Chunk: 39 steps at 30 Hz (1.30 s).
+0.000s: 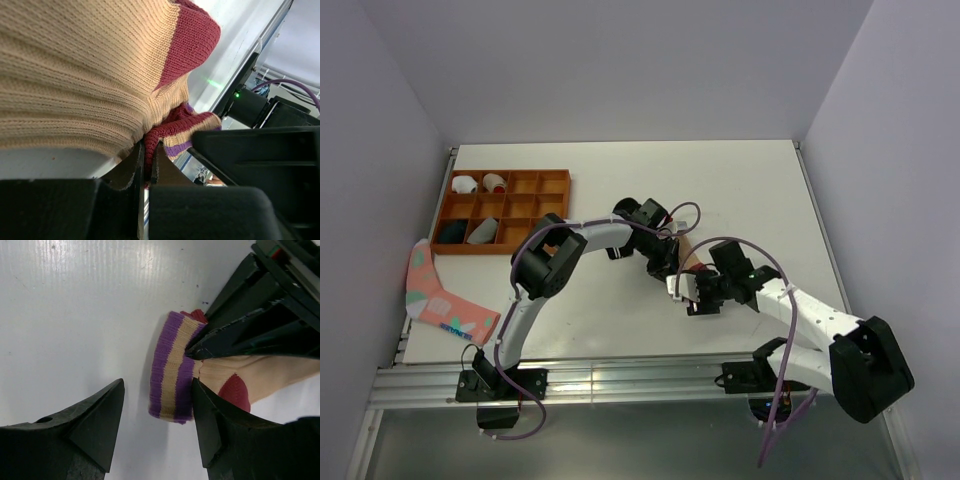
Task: Roll the socks
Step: Roll the sock at the center of the board.
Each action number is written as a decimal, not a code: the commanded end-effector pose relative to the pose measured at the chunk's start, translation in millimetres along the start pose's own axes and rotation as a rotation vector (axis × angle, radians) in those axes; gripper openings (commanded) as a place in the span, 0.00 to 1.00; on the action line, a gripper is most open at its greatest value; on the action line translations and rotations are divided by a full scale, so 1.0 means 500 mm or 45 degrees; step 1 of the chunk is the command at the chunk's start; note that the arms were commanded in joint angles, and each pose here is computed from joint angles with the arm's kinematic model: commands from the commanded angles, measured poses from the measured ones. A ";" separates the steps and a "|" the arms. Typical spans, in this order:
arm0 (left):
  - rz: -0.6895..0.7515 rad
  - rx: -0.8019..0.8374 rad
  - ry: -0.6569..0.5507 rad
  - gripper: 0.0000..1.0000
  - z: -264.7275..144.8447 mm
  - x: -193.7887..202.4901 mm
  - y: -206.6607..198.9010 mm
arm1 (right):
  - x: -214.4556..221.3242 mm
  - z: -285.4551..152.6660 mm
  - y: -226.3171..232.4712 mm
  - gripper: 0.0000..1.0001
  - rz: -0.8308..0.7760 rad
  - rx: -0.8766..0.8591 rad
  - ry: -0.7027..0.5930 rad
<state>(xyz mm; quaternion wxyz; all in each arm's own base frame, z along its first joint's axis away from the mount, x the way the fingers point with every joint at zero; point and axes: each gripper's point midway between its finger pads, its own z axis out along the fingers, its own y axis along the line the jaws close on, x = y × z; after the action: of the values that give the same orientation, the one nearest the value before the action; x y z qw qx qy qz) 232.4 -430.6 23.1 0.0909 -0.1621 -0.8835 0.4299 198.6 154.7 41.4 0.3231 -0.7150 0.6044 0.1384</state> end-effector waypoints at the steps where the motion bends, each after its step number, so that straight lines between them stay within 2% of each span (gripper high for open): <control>1: -0.123 -0.361 0.114 0.00 0.032 0.072 0.181 | 0.004 0.019 -0.012 0.63 -0.026 0.036 0.031; 9: -0.122 -0.344 0.106 0.00 0.021 0.063 0.177 | 0.023 0.034 -0.029 0.59 0.025 0.061 0.117; 11: -0.121 -0.332 0.096 0.00 0.017 0.060 0.172 | 0.028 0.033 -0.031 0.55 0.049 0.047 0.144; 12: -0.122 -0.327 0.094 0.00 0.016 0.059 0.171 | 0.030 0.032 -0.031 0.51 0.059 0.040 0.159; 13: -0.119 -0.319 0.087 0.01 0.015 0.056 0.169 | 0.030 0.030 -0.028 0.42 0.076 0.021 0.167; 15: -0.136 -0.302 0.077 0.03 0.009 0.055 0.164 | 0.033 0.029 -0.027 0.32 0.101 0.011 0.184; 20: -0.190 -0.223 -0.007 0.10 0.003 0.036 0.128 | 0.039 0.023 -0.011 0.20 0.181 -0.034 0.212; 25: -0.287 -0.133 -0.208 0.16 -0.013 -0.008 0.076 | 0.043 0.007 0.013 0.20 0.267 -0.155 0.202; 30: -0.325 0.000 -0.395 0.13 -0.030 -0.041 0.029 | 0.050 -0.024 0.013 0.19 0.409 -0.277 0.149; 39: -0.315 0.099 -0.584 0.22 -0.042 -0.064 -0.037 | 0.088 -0.053 0.029 0.18 0.670 -0.557 0.157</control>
<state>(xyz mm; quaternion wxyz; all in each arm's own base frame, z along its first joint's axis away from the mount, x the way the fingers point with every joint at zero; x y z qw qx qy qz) 242.7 -439.0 36.3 0.0054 0.0174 -0.8816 0.4716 217.8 120.9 25.2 0.1550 -0.6113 0.7292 0.2655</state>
